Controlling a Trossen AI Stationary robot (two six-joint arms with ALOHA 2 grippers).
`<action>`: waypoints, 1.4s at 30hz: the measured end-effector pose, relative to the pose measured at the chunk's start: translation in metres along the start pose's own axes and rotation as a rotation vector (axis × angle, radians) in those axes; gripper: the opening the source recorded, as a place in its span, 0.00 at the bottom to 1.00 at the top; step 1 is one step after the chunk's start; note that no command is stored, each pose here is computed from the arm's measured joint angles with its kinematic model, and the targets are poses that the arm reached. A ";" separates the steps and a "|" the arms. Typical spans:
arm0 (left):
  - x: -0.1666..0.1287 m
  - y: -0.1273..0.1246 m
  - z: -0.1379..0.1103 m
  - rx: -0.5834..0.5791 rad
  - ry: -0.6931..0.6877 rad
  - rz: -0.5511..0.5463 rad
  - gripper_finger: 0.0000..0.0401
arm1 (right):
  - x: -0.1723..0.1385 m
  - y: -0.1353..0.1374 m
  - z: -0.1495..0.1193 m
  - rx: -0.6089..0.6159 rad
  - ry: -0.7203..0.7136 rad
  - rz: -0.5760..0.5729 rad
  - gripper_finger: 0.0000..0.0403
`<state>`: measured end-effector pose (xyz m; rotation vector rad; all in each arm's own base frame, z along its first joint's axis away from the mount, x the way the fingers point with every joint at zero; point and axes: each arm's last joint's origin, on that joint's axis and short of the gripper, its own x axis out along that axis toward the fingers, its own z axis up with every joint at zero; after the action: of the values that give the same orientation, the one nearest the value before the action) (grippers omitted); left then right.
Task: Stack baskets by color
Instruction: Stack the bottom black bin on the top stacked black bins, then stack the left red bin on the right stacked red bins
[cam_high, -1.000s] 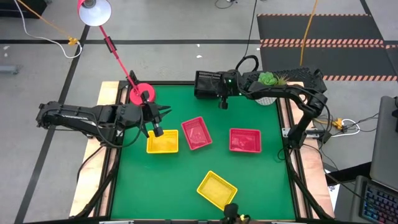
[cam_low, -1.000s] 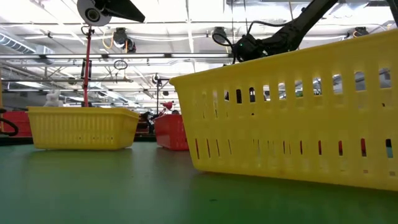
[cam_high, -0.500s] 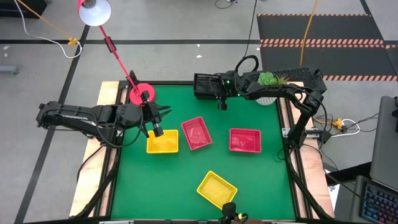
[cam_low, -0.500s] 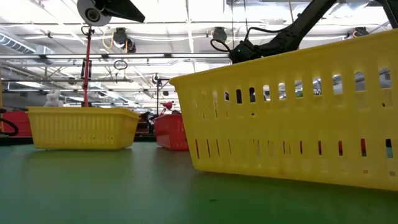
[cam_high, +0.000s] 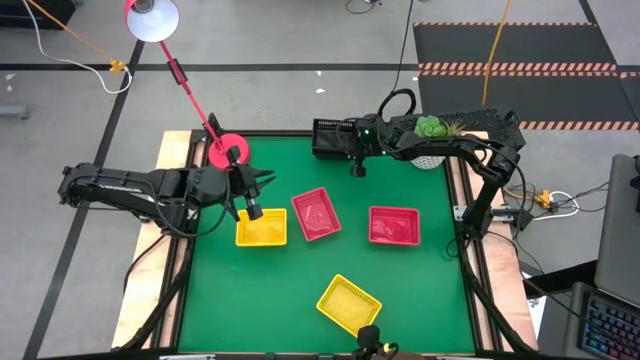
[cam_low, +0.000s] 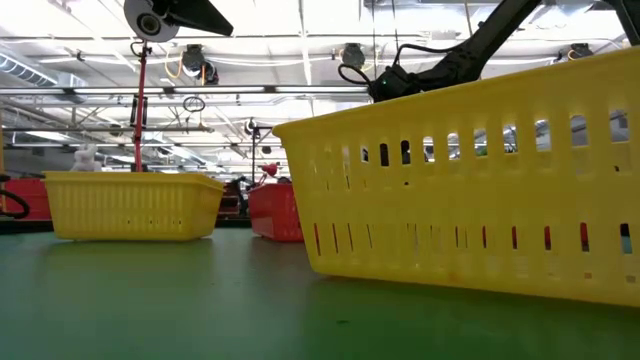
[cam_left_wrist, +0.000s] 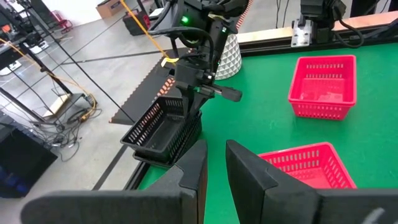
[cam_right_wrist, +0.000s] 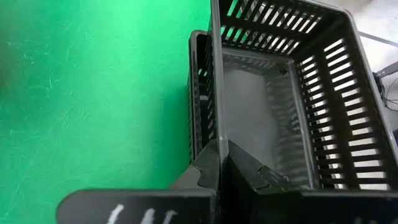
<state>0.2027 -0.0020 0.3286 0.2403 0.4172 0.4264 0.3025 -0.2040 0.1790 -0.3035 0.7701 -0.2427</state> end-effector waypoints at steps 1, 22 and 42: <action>0.000 0.000 0.000 0.000 0.000 0.000 0.15 | 0.000 0.000 0.000 0.001 0.000 0.000 0.01; 0.000 0.000 0.000 -0.003 0.000 0.000 0.15 | 0.000 -0.001 0.001 0.012 0.005 -0.026 0.20; 0.000 0.000 0.000 0.002 0.002 0.000 0.15 | -0.049 0.032 0.052 -0.001 -0.129 0.003 0.34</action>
<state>0.2026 -0.0021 0.3284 0.2416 0.4198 0.4262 0.3090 -0.1490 0.2342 -0.3159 0.6433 -0.2179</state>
